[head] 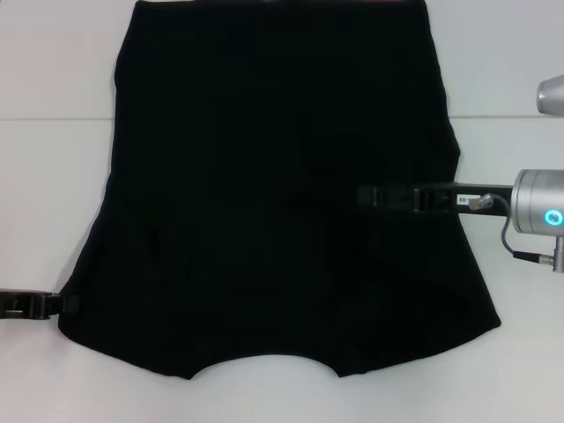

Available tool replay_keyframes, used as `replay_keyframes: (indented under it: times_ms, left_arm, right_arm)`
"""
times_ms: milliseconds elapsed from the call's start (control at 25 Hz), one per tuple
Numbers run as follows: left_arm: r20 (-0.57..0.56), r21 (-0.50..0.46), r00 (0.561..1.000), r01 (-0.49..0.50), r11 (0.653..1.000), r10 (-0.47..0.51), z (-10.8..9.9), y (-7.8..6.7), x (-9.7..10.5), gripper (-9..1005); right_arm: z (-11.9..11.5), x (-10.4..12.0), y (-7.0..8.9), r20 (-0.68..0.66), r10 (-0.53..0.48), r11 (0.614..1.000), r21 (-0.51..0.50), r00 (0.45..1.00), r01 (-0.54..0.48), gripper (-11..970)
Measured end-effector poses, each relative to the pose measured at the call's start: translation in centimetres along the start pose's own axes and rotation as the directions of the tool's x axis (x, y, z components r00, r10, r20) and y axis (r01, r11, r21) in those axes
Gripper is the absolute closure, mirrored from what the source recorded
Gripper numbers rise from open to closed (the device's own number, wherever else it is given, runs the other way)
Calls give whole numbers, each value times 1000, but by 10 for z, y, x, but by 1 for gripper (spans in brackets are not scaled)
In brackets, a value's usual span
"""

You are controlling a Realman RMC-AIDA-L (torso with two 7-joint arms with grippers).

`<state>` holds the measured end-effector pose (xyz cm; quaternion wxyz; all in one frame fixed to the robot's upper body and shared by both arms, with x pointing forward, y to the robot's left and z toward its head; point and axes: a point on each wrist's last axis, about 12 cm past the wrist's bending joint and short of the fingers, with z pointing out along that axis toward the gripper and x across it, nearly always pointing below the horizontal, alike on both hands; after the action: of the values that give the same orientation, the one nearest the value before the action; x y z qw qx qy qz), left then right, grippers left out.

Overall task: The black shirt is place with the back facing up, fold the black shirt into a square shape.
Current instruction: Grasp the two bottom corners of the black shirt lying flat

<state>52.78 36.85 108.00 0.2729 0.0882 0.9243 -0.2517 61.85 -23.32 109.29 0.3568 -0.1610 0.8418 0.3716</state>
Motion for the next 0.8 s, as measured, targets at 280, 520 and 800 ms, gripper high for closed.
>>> replay_keyframes:
  times_ms: [280,520,800]
  left_arm:
    - [4,0,1000,5,1000,-5,0,0,-3,938]
    - [9,18,1000,5,1000,-5,0,-2,-4,967]
    - [16,45,1000,1,999,-2,3,-7,-8,966]
  right_arm:
    - [-24,6,-13,-23,12,1000,-3,1000,-13,174]
    - [-61,23,-31,-110,110,994,16,988,-109,174]
    - [-99,42,-48,-218,242,970,89,945,-227,173]
